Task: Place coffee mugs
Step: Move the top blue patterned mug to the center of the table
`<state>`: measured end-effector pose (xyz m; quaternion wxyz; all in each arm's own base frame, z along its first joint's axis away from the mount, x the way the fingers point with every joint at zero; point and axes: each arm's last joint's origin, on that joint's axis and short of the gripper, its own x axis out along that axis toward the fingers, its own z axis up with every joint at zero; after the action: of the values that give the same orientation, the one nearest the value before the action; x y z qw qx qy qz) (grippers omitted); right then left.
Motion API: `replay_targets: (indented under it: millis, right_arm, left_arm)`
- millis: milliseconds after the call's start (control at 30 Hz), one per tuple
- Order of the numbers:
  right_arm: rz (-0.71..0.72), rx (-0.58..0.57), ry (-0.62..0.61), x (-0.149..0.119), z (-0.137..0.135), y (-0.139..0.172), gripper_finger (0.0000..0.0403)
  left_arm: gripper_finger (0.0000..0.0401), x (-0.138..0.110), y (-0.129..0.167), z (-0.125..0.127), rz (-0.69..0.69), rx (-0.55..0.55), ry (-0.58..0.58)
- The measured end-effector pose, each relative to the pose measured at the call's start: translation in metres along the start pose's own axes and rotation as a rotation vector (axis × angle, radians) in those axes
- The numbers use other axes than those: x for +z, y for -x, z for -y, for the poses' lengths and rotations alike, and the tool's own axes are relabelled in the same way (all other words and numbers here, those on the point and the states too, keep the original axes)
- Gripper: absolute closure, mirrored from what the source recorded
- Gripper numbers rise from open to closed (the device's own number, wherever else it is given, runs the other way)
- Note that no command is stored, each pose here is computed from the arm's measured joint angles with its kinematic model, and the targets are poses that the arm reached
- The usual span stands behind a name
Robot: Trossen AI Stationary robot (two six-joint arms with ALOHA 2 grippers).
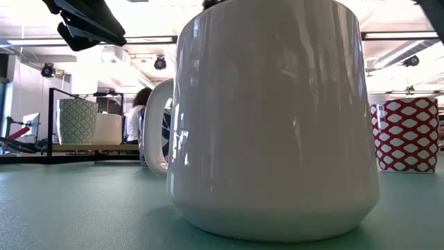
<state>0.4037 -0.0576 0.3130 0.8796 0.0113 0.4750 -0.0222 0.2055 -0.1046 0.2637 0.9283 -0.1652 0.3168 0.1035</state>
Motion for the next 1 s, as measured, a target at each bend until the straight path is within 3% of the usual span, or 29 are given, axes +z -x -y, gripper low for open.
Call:
replay_targets:
  millis: [167, 400, 667, 1000]
  right_arm:
    - [-0.053, -0.029, 0.032, -0.038, 0.012, 0.004, 0.0294]
    - [-0.028, -0.159, 0.184, -0.064, 0.044, 0.002, 0.0289]
    - [-0.098, -0.192, 0.103, -0.08, 0.092, -0.017, 0.0284]
    - [-0.134, -0.201, 0.108, -0.087, 0.112, -0.044, 0.0285]
  left_arm:
    - [0.0333, -0.001, 0.001, 0.002, 0.0, -0.009, 0.007]
    - [0.0333, 0.001, 0.001, 0.002, 0.03, 0.0, 0.025]
    - [0.0333, 0.001, 0.001, 0.003, 0.035, -0.005, 0.029]
    - [0.0333, 0.001, 0.001, 0.003, 0.032, -0.001, 0.026]
